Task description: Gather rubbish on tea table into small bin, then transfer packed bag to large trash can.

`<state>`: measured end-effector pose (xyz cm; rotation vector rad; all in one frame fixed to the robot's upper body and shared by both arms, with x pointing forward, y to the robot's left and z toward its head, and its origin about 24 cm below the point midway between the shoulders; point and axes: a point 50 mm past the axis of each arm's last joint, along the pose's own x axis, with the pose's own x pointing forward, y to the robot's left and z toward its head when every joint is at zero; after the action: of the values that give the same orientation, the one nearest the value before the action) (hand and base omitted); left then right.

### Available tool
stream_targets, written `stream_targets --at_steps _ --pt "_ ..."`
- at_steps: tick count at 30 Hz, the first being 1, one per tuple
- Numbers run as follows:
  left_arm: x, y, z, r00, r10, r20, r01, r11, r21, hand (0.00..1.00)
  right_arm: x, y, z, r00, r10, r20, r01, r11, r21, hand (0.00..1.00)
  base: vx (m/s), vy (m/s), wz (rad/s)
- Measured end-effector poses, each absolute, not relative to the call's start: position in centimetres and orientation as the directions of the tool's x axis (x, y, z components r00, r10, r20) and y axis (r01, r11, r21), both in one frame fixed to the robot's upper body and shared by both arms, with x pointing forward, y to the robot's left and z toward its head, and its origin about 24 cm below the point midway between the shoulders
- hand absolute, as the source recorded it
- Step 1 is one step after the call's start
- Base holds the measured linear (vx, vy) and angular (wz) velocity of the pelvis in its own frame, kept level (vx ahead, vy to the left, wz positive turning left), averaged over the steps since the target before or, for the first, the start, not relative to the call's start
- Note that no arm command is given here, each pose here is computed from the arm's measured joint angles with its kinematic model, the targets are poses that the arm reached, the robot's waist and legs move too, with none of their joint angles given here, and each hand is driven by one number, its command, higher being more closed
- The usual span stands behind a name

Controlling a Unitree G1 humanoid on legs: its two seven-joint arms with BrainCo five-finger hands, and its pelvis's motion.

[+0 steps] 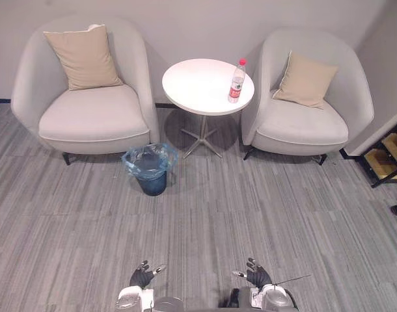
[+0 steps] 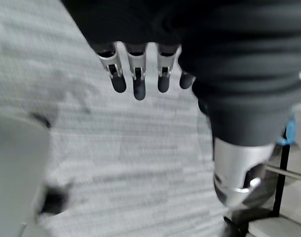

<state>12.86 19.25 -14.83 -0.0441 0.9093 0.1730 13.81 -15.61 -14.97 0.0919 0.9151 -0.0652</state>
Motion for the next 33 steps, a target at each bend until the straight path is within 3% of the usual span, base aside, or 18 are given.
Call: stream_targets --at_steps 4,11,21,27,33 --pt "12.4 18.3 -15.2 0.580 0.131 -0.804 -0.222 0.975 -0.001 0.00 14.0 -16.6 -14.9 0.609 -0.044 -0.792 0.124 0.991 0.041 0.00 0.44 -0.298 0.36" --pt "13.9 18.8 -14.3 0.635 0.149 -0.758 -0.230 0.973 -0.001 0.00 14.2 -16.7 -14.7 0.619 -0.061 -0.783 0.145 0.989 0.038 0.00 0.30 -0.147 0.12" --pt "14.6 18.6 -13.9 0.664 0.148 -0.733 -0.241 0.970 -0.022 0.00 15.2 -15.8 -14.5 0.634 -0.032 -0.773 0.112 0.992 0.051 0.00 0.34 0.144 -0.30" --pt "13.9 19.2 -14.3 0.635 0.134 -0.761 -0.184 0.983 0.020 0.00 13.0 -15.4 -15.1 0.600 -0.019 -0.800 0.108 0.993 0.057 0.00 0.36 0.103 0.01" --pt "13.3 19.0 -14.7 0.613 0.132 -0.779 -0.199 0.980 0.010 0.00 13.8 -15.6 -14.9 0.614 -0.021 -0.789 0.104 0.993 0.054 0.00 0.42 -0.111 0.26"
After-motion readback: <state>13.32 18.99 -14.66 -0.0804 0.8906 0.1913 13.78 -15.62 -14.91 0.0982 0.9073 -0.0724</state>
